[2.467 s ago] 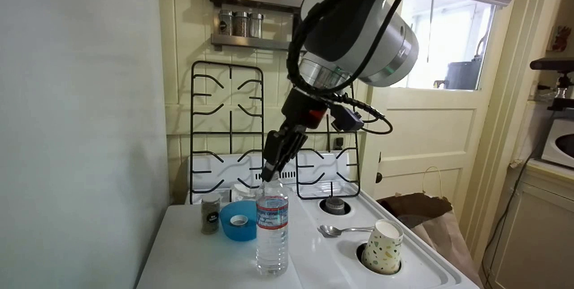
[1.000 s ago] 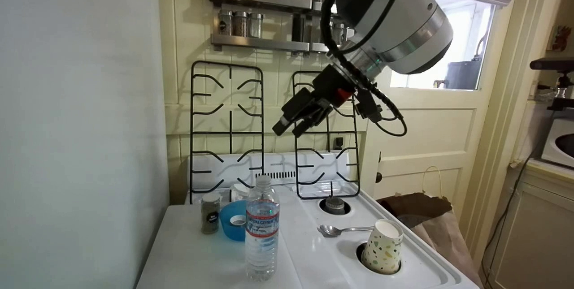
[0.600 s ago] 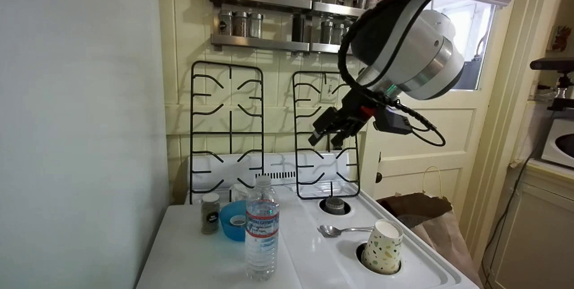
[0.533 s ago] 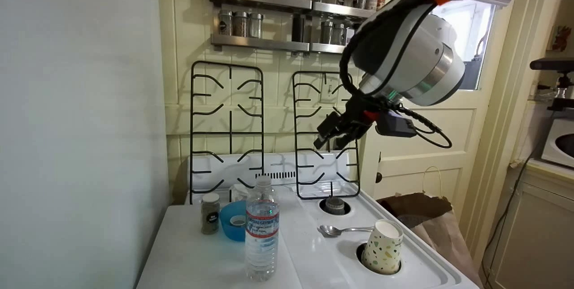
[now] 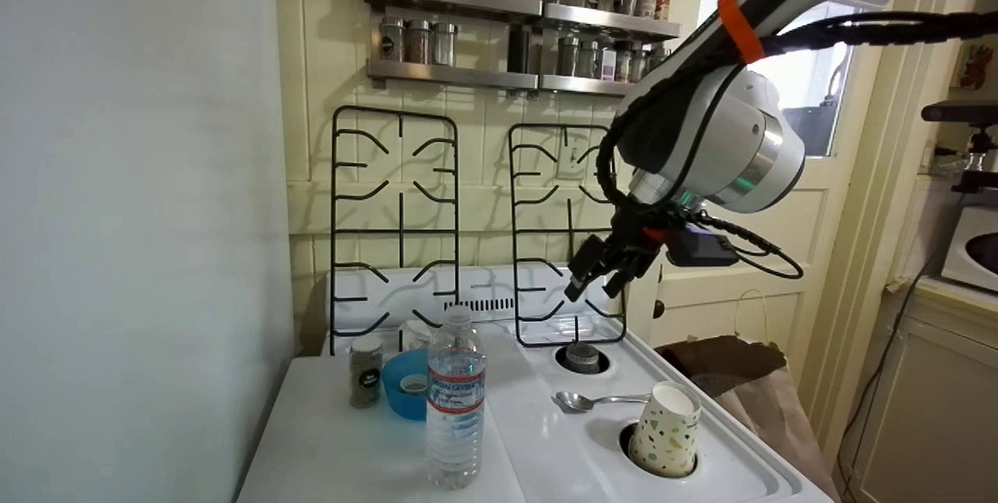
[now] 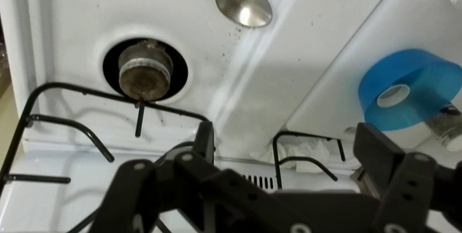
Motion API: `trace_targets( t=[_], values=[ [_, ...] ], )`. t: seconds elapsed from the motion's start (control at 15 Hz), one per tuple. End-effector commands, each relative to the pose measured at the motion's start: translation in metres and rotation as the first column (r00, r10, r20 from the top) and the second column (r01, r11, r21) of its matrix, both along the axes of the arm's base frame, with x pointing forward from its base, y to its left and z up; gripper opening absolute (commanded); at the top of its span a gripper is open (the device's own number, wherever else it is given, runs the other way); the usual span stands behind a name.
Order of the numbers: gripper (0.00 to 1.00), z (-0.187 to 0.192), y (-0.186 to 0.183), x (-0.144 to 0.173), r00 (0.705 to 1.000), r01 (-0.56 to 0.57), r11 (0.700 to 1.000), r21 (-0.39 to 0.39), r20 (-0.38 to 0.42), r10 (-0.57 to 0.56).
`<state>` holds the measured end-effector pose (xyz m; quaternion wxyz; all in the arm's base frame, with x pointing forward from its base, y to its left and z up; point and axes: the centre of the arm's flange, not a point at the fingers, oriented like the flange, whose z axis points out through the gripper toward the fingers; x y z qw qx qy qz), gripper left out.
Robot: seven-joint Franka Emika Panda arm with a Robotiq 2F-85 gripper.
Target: Put the bottle upright
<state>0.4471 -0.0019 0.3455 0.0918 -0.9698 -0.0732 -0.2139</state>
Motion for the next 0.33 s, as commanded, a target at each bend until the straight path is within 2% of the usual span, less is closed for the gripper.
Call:
trace_targets(
  t=[0.0, 0.27],
  values=[
    [1.00, -0.0048, -0.0048, -0.0004, 1.000, 0.007, 1.000, 0.011, -0.014, -0.007],
    [1.00, -0.0034, -0.0095, 0.0017, 1.000, 0.015, 1.000, 0.027, -0.005, -0.015]
  ],
)
